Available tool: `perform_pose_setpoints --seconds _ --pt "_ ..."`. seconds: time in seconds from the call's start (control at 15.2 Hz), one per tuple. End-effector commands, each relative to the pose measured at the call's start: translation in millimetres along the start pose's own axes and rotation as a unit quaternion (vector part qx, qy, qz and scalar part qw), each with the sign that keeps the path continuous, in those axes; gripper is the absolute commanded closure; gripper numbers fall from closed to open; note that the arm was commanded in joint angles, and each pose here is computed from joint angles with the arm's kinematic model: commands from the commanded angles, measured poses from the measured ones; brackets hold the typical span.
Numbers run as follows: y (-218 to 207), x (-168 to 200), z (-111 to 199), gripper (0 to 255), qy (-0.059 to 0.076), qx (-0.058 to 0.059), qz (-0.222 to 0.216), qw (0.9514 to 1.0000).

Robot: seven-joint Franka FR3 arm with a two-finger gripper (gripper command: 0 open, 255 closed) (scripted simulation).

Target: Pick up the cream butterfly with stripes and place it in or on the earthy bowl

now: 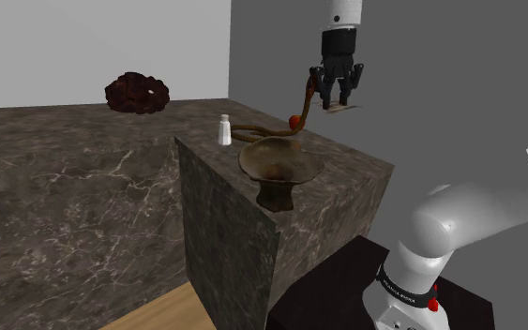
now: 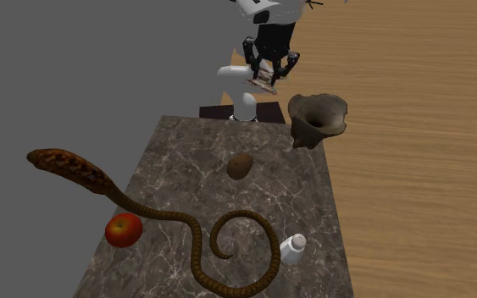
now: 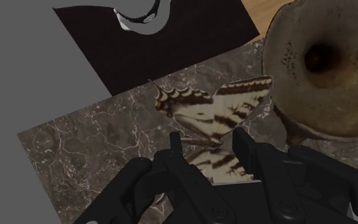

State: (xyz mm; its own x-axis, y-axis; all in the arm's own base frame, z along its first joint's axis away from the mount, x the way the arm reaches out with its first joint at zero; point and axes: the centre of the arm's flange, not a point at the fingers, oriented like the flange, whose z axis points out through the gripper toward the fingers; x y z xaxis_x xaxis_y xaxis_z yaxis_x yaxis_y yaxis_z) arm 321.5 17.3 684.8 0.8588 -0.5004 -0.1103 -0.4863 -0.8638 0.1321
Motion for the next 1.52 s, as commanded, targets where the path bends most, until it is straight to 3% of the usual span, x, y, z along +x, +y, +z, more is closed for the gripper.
perform_pose_setpoints --seconds 0.0,0.66,1.45 --pt "-24 -11 0 255 0.0 0.0 0.001 1.0" --pt "-157 -54 -18 255 0.0 0.0 0.001 1.0" --pt "-166 -47 44 255 0.0 0.0 0.001 1.0"
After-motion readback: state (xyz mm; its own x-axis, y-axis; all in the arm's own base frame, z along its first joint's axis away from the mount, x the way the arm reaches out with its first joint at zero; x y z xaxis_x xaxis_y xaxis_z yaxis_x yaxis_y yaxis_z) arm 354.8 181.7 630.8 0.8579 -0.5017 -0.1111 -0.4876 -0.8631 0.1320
